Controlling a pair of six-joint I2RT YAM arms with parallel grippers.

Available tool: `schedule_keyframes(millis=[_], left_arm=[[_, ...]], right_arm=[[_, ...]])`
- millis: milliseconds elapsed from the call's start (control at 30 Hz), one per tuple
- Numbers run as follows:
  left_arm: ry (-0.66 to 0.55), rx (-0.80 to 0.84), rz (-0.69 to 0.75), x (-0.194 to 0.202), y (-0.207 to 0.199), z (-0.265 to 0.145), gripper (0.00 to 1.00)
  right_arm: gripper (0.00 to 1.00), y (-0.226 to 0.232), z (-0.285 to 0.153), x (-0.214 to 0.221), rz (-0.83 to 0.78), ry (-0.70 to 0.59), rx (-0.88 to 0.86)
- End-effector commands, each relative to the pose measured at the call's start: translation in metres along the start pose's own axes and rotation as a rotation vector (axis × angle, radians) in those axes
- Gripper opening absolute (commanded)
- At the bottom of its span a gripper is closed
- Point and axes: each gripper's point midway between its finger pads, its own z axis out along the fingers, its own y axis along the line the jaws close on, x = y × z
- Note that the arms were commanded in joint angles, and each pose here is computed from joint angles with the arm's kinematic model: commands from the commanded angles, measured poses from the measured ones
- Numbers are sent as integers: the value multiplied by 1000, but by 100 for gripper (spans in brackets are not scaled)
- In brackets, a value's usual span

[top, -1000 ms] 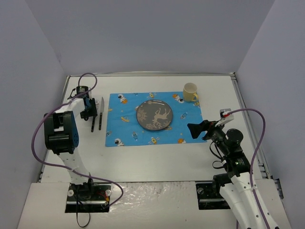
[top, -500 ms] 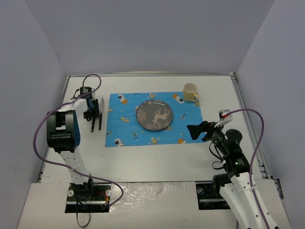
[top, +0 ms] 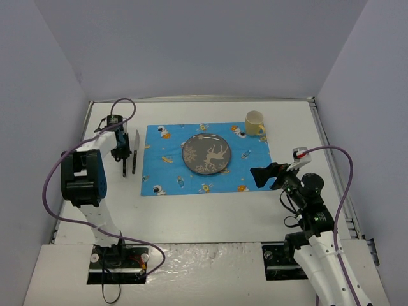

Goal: Set the dinner table for one person

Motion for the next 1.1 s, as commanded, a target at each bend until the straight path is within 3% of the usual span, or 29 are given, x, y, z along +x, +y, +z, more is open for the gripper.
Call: schedule_keyframes(millis=[0,167,400,833,1067], left_arm=[[-184,-10,24,-44,-26,-85,0],[-204,77,13,-18,-99,-118,0],[-201,146,2,6,-165,-114,0],[-124,108,43,19,-184,-59,0],[-142,103,40,15,-184,-54,0]], right_arm=[[100,13,-1,-15,-27,-48,-52],[100,12,-4,-20,-32,-61,-36],[100,14,-6,-23,-27,-53,-32],[100,16,-13,-25,-27,-54,-26],[100,14,-12,-21,-27,-43,-22]])
